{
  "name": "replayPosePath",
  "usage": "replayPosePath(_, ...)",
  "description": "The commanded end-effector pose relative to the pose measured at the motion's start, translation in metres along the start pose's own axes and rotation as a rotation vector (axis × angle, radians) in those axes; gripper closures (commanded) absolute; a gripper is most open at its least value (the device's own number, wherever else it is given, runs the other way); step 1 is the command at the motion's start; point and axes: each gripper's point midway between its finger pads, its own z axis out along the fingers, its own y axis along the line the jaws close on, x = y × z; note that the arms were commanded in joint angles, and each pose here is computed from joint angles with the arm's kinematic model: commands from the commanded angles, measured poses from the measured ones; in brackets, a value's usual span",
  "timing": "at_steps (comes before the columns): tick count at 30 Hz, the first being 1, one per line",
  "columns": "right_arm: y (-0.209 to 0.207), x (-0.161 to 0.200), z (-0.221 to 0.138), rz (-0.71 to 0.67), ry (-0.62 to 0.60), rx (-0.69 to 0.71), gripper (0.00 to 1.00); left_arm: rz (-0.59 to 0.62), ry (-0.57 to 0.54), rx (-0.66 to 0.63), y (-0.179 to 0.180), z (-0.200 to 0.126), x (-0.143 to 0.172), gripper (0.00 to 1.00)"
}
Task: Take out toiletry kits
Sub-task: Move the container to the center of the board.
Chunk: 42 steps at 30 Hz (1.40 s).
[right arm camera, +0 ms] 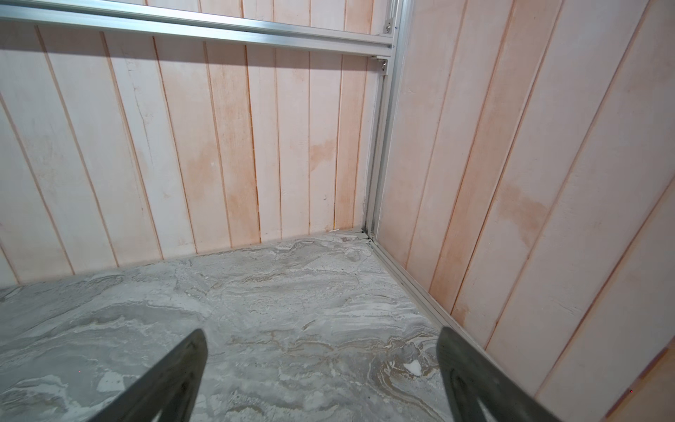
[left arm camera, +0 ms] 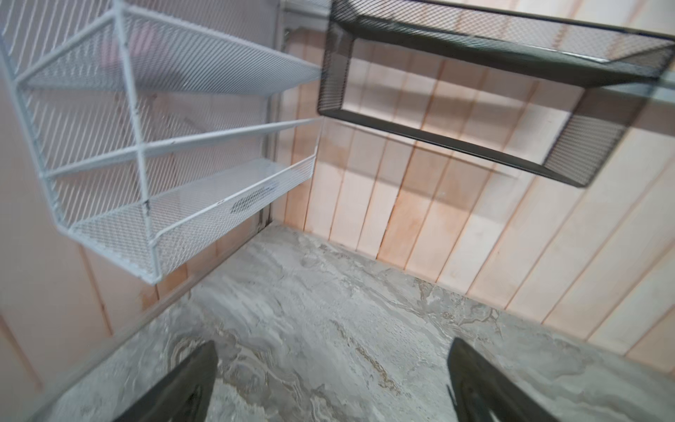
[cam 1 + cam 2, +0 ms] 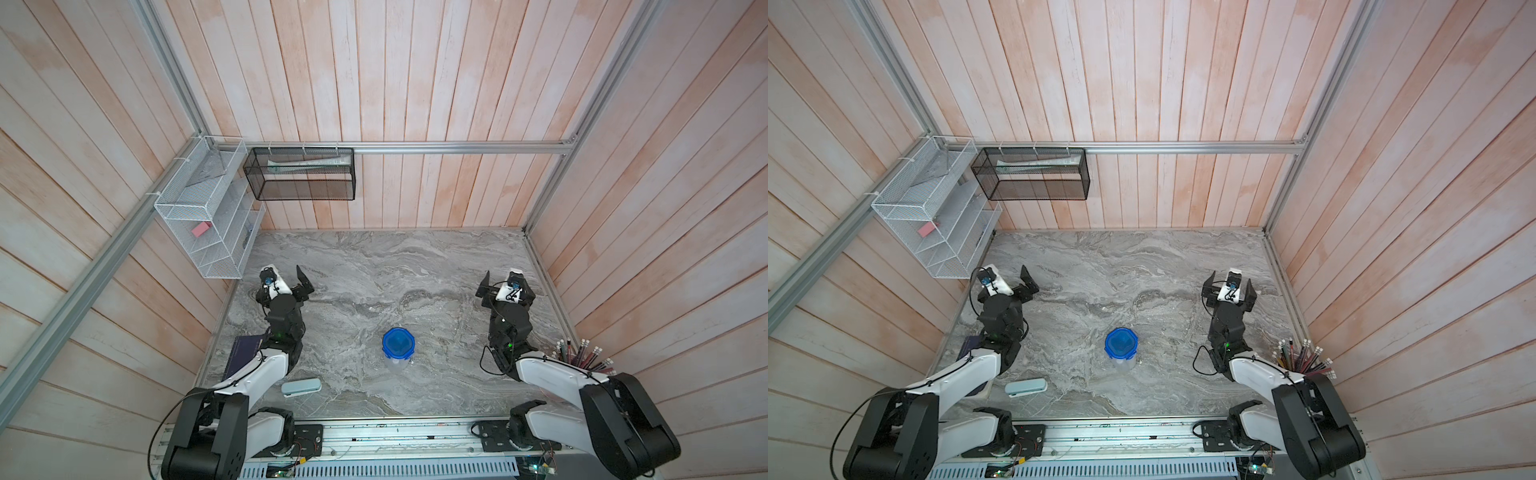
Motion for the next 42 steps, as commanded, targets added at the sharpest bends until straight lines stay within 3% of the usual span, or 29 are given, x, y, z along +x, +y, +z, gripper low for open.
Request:
replayPosePath(1, 0.001, 0.005, -0.010, -0.055, 0.156, 0.085, 0.02, -0.093, 0.173, -0.146, 0.024, -0.008, 0.022, 0.00)
replayPosePath(7, 0.046, 0.005, -0.048, 0.111, 0.342, -0.155, 0.04, -0.157, 0.321, 0.051, -0.009, -0.013, 0.015, 0.00)
replayPosePath(11, 0.071, 0.021, -0.080, 0.185, 0.487, -0.318, 0.14, -0.188, 0.406, 0.205, -0.035, -0.034, 0.014, 0.05)
replayPosePath(17, 0.113, 0.032, -0.139, 0.304, 0.686, -0.693, 0.18, -0.137, 0.601, 0.433, -0.093, -0.100, 0.017, 0.07)
replayPosePath(21, 0.131, 0.022, -0.177, 0.429, 0.741, -0.925, 0.14, -0.086, 0.760, 0.534, -0.113, -0.148, 0.045, 0.07)
replayPosePath(26, 0.152, 0.017, -0.219, 0.582, 0.846, -1.182, 0.12, -0.080, 0.938, 0.754, -0.143, -0.210, 0.070, 0.04)
replayPosePath(30, 0.154, 0.028, -0.237, 0.628, 0.932, -1.251, 0.16, -0.072, 1.044, 0.809, -0.151, -0.246, 0.083, 0.03)
replayPosePath(36, 0.152, 0.050, -0.261, 0.694, 1.039, -1.307, 0.21, -0.179, 1.215, 0.928, -0.164, -0.293, 0.120, 0.00)
replayPosePath(39, 0.156, 0.053, -0.268, 0.663, 1.051, -1.324, 0.19, -0.163, 1.260, 0.919, -0.163, -0.301, 0.137, 0.00)
replayPosePath(42, 0.155, 0.061, -0.268, 0.548, 1.026, -1.289, 0.17, -0.162, 1.262, 0.935, -0.163, -0.305, 0.141, 0.00)
